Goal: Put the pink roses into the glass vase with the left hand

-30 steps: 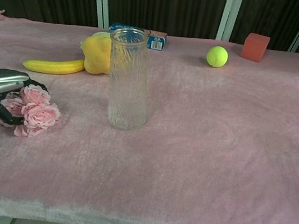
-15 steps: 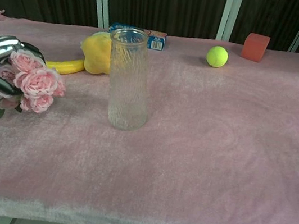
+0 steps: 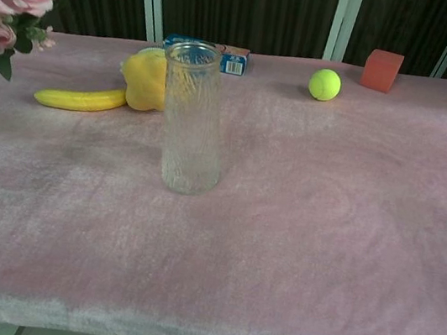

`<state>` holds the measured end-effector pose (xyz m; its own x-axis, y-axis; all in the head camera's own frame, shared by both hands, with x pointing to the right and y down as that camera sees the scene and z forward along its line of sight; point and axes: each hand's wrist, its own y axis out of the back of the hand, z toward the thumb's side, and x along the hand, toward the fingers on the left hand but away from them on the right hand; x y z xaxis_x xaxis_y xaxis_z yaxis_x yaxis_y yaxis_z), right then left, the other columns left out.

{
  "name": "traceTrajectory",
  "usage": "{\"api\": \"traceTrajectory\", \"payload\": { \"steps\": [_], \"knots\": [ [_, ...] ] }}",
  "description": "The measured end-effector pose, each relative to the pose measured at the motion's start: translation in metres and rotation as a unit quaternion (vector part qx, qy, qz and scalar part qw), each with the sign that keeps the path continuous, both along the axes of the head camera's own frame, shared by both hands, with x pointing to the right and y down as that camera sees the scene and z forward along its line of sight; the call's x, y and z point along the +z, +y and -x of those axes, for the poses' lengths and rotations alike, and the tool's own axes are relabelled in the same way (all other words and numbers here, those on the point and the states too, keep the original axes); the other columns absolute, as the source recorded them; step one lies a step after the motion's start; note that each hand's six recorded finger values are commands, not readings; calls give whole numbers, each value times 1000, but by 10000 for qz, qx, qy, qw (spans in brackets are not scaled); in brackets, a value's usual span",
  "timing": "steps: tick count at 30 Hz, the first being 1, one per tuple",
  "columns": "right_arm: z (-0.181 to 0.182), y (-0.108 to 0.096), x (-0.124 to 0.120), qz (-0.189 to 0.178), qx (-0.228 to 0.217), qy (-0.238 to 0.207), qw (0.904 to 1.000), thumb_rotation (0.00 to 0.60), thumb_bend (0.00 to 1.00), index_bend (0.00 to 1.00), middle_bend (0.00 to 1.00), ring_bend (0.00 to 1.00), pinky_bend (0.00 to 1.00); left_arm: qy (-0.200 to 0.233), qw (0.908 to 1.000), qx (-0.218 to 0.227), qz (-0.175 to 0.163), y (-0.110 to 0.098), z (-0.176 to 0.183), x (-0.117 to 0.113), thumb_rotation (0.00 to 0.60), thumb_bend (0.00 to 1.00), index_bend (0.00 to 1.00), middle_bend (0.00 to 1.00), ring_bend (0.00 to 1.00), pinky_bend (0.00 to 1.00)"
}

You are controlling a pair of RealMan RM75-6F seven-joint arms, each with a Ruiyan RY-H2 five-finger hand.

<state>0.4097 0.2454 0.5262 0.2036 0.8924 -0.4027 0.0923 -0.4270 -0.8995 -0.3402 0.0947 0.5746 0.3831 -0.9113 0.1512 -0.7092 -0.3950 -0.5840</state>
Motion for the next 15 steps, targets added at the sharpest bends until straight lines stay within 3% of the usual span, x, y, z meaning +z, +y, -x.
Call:
{"api": "traceTrajectory", "payload": {
  "steps": [4,8,15],
  "knots": [
    [2,1,3,53,-36,23,10000,600,101,0,0,0,0,772,9967,-188,189,-13,3,-53,600,507,865,882,549,105],
    [3,1,5,84,-51,49,9999,600,99,0,0,0,0,1778,9811,-468,610,-25,2,-117,600,509,866,894,555,126],
    [5,0,11,150,-55,118,9998,600,97,0,0,0,0,2407,9585,-844,1276,-35,3,-174,600,515,864,901,586,227]
  ]
}}
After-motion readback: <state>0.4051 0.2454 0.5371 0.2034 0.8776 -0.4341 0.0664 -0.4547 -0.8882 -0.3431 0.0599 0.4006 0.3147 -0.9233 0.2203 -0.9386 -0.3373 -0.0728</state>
